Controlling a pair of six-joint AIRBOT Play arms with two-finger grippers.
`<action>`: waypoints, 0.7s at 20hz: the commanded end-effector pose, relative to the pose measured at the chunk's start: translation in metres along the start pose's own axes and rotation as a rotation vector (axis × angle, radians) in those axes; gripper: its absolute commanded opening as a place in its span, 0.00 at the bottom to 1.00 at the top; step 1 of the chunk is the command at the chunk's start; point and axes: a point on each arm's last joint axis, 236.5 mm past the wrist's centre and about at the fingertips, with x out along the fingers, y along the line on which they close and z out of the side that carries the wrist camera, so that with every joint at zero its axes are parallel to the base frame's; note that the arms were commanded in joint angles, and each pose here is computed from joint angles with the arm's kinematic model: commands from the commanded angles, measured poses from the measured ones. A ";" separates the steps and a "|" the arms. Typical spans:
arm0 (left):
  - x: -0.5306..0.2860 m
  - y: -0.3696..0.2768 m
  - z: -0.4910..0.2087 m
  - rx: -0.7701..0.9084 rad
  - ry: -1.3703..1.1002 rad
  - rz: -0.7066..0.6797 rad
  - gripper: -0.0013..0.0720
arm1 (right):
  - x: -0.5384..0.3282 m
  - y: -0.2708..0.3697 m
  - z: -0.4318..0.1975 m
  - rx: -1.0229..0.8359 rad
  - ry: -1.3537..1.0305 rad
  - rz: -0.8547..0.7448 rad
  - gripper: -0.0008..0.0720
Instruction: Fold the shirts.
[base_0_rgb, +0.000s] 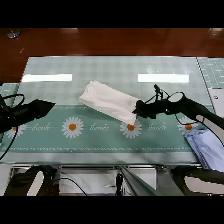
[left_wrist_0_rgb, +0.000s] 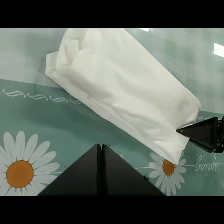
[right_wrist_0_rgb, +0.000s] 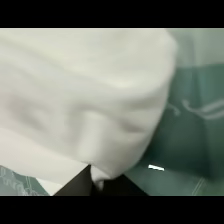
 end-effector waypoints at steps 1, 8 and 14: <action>0.000 0.000 0.000 0.000 0.000 0.000 0.05 | 0.004 0.036 0.016 -0.142 0.019 0.041 0.04; 0.000 0.000 0.000 0.000 0.000 0.000 0.05 | -0.145 0.177 0.079 -0.530 -0.158 0.097 0.04; 0.000 0.000 -0.001 0.001 0.002 -0.001 0.05 | -0.290 0.145 0.099 -0.459 -0.304 -0.136 0.04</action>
